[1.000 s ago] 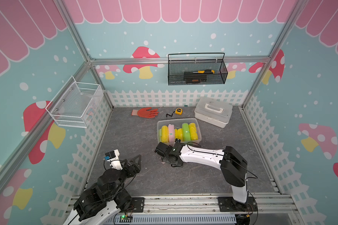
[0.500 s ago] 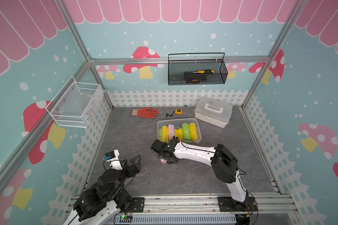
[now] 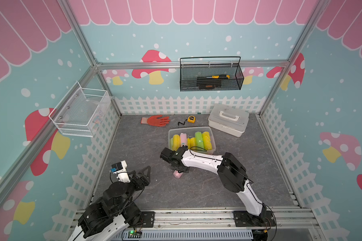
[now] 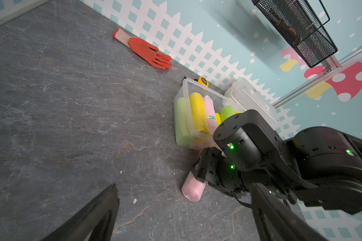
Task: Put the roll of trash bags into the storage box
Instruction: Pick up the roll of trash bags from the center of the board, then place the roll of trash bags in the storage box.
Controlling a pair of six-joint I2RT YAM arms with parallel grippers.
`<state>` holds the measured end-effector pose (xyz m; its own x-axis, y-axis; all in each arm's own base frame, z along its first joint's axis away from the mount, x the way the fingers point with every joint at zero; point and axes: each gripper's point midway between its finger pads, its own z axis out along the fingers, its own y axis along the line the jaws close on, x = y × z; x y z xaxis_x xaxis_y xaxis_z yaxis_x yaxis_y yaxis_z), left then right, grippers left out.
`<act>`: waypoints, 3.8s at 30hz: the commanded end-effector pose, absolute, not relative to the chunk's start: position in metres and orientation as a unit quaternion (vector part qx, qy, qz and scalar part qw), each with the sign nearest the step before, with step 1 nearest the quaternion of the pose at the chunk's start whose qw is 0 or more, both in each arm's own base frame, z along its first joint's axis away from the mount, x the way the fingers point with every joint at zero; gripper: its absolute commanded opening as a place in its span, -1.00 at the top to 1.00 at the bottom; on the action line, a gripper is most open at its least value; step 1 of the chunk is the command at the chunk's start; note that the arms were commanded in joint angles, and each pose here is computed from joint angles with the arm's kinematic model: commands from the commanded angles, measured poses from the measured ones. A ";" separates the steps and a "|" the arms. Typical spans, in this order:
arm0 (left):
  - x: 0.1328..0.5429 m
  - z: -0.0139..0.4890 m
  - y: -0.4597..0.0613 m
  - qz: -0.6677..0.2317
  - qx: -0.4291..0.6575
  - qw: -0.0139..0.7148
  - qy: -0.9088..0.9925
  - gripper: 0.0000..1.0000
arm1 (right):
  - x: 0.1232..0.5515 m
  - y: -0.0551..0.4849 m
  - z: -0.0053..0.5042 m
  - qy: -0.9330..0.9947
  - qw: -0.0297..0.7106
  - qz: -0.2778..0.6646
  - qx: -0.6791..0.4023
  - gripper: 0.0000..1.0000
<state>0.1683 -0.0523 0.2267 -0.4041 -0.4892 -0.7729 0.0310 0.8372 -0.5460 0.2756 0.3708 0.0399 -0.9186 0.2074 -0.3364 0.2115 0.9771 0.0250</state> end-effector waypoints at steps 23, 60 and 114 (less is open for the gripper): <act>0.163 0.228 -0.041 -0.249 -0.160 0.535 0.792 -0.97 | 0.202 0.356 0.106 0.975 0.212 0.062 -0.011 0.87; 0.179 0.218 -0.108 -0.305 -0.073 0.476 0.822 -0.98 | 0.373 0.345 0.202 0.928 0.306 0.023 -0.211 1.00; 0.216 0.214 -0.097 -0.215 -0.076 0.538 0.812 -0.97 | 0.401 0.339 0.204 0.864 0.424 0.186 -0.200 -0.41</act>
